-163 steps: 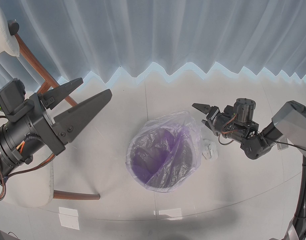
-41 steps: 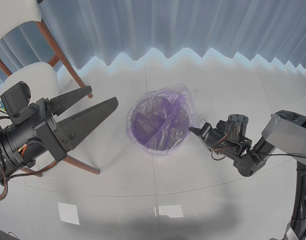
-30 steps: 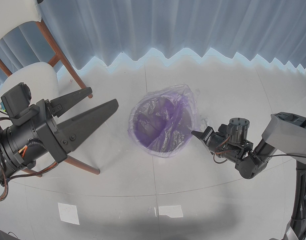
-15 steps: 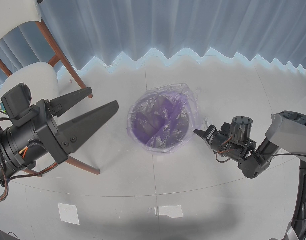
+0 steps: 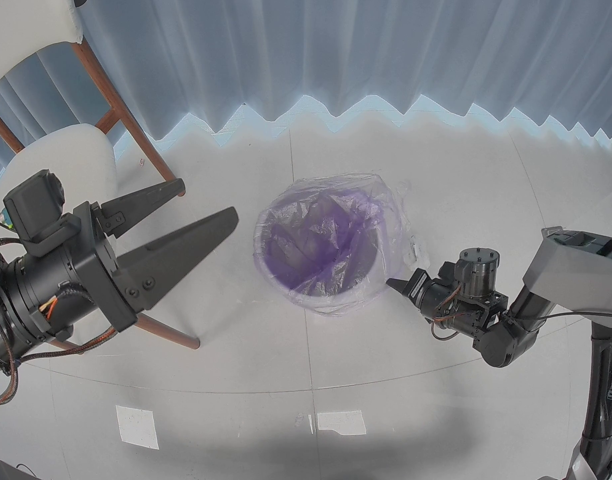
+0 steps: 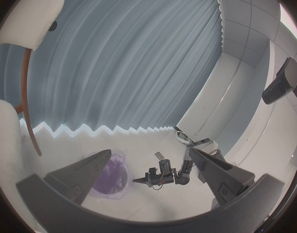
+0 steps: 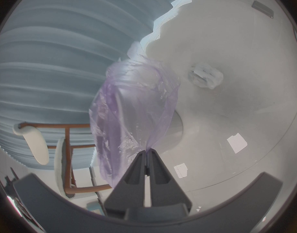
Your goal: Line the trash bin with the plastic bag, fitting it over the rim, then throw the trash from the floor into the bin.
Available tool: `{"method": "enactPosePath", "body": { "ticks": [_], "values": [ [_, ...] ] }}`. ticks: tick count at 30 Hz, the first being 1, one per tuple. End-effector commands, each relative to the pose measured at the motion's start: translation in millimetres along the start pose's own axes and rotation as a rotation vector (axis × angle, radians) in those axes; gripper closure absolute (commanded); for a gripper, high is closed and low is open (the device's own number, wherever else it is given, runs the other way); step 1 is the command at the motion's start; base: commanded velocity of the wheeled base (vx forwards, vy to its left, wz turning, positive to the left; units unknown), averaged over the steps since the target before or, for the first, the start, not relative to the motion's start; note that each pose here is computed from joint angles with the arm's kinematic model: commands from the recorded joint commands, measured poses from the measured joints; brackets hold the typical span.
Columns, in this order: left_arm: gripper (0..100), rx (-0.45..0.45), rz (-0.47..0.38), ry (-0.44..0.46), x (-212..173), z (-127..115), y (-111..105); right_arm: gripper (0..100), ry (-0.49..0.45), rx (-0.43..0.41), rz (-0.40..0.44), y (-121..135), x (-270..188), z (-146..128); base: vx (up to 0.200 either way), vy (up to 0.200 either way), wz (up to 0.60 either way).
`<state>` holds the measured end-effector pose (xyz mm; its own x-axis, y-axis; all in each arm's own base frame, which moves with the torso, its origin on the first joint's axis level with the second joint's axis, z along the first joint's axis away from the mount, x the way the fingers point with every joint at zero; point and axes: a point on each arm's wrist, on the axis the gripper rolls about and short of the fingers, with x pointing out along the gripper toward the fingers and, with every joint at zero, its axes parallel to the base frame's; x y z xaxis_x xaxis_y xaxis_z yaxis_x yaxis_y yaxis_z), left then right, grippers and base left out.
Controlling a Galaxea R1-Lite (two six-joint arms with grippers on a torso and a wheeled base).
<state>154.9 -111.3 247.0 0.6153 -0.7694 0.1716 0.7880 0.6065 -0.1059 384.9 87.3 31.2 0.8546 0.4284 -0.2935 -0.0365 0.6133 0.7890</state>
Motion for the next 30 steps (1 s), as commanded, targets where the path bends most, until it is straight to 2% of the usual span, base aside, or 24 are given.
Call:
{"method": "enactPosePath", "body": {
  "ticks": [1, 5, 9, 15, 22, 30],
  "values": [
    [0, 0.0, 0.0, 0.0, -1, 0, 0, 100, 0.065, -0.059, -0.077, -38, 20, -24, 0.0, 0.0, 0.0],
    [0, -0.002, 0.001, 0.004, 0, -1, 0, 100, 0.079, -0.106, -0.074, -45, 35, -31, 0.0, 0.0, 0.0],
    [0, -0.001, 0.0, 0.001, -1, -1, 0, 100, 0.043, -0.12, -0.067, -48, 55, -28, 0.0, 0.0, 0.0],
    [0, -0.001, 0.002, 0.001, -1, -1, 0, 100, 0.021, -0.117, -0.108, -56, 76, -23, 0.0, 0.0, 0.0],
    [0, -0.002, 0.001, 0.006, -1, -1, 0, 100, -0.024, -0.125, -0.077, -50, 86, -13, 0.0, 0.0, 0.0],
    [0, 0.0, 0.003, 0.005, -1, -1, 0, 100, -0.034, -0.127, -0.064, -46, 86, -10, 0.0, 0.0, 0.0]
  ]
}}
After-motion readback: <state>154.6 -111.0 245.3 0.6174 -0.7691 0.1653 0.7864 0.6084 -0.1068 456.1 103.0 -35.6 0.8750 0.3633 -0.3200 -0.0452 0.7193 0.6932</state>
